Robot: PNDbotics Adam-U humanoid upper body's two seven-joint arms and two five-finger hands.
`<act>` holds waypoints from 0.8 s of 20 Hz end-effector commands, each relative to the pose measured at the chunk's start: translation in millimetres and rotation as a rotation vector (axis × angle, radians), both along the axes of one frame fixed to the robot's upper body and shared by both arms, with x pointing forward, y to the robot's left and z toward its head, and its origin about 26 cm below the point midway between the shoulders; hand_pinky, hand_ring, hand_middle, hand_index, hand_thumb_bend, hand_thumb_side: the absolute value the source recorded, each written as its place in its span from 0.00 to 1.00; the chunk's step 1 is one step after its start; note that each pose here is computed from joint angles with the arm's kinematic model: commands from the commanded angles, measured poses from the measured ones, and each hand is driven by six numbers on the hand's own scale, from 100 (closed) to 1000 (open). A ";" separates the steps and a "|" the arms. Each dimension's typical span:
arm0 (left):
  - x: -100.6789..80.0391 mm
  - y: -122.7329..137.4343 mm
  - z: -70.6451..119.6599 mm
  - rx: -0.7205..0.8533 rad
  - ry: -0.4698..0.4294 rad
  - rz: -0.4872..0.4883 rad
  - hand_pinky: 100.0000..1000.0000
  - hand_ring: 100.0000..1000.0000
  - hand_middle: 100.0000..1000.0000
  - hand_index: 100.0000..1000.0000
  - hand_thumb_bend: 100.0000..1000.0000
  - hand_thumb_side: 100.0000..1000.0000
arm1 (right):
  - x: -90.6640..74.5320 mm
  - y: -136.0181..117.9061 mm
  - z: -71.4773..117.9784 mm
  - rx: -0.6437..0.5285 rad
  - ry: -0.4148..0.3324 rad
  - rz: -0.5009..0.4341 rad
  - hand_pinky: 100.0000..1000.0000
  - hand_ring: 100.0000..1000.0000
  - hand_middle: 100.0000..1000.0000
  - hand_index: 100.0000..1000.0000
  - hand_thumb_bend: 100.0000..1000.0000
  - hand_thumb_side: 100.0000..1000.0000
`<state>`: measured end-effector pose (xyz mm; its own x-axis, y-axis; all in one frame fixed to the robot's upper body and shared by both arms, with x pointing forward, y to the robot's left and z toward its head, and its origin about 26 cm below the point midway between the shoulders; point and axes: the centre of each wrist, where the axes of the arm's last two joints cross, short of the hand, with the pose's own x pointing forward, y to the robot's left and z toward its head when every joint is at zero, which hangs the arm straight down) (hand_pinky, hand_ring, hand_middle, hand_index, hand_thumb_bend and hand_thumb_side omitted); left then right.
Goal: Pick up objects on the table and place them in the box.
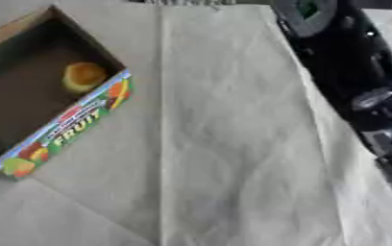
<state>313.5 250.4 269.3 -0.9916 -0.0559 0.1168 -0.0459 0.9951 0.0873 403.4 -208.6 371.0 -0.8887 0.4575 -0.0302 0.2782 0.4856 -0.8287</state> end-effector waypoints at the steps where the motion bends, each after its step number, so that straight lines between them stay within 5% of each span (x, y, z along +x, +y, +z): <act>1: -3.6 -3.3 16.0 0.034 -0.074 -0.036 0.78 0.79 0.75 0.86 0.01 0.13 | 6.3 29.4 2.4 -0.033 -0.020 0.053 0.72 0.74 0.20 0.40 0.00 0.00; 11: -3.2 -18.0 22.6 0.071 -0.096 -0.128 0.78 0.79 0.75 0.86 0.00 0.15 | 58.4 75.8 -81.3 -0.312 0.016 -0.015 0.72 0.76 0.22 0.41 0.00 0.06; 16: -3.0 -18.7 20.4 0.079 -0.080 -0.135 0.77 0.79 0.75 0.86 0.00 0.17 | 66.2 78.9 -98.7 -0.377 -0.014 -0.035 0.72 0.77 0.24 0.43 0.00 0.08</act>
